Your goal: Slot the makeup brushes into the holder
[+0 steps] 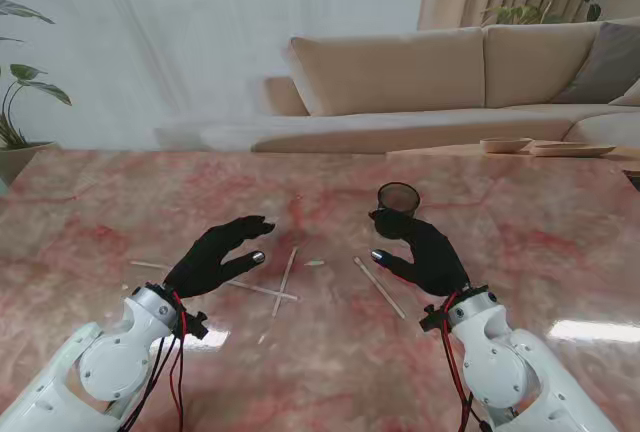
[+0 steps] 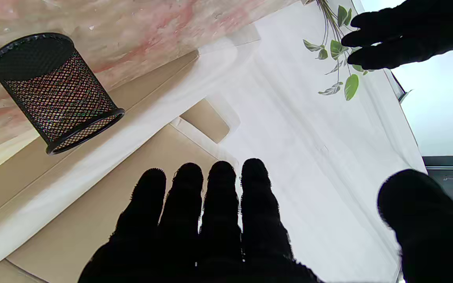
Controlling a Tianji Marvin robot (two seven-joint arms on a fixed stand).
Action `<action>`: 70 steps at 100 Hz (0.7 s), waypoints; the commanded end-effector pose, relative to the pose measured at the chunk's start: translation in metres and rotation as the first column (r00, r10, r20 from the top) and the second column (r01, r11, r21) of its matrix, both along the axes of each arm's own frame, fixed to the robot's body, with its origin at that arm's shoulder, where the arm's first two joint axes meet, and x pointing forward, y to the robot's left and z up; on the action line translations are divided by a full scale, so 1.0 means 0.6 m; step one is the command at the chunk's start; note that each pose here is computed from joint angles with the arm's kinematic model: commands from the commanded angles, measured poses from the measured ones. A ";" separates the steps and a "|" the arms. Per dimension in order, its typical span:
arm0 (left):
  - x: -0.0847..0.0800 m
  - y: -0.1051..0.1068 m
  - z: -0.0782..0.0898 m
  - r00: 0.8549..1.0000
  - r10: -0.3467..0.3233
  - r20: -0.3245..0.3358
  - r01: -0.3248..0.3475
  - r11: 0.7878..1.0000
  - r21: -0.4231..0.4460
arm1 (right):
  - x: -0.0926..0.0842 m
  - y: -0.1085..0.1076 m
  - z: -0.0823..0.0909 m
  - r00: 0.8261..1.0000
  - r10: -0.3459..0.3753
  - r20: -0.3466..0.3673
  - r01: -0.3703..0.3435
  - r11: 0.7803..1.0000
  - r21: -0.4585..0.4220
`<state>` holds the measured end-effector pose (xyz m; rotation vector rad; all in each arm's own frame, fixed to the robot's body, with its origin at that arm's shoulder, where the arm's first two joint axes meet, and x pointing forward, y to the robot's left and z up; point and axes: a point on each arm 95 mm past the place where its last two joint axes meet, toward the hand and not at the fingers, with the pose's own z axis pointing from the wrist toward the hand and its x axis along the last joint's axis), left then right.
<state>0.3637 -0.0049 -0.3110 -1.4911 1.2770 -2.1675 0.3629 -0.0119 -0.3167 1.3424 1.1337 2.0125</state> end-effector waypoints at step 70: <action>0.010 0.008 -0.005 1.000 -0.005 0.008 0.005 1.000 0.006 | -0.006 -0.057 0.019 0.966 -0.259 0.016 0.250 0.913 -0.322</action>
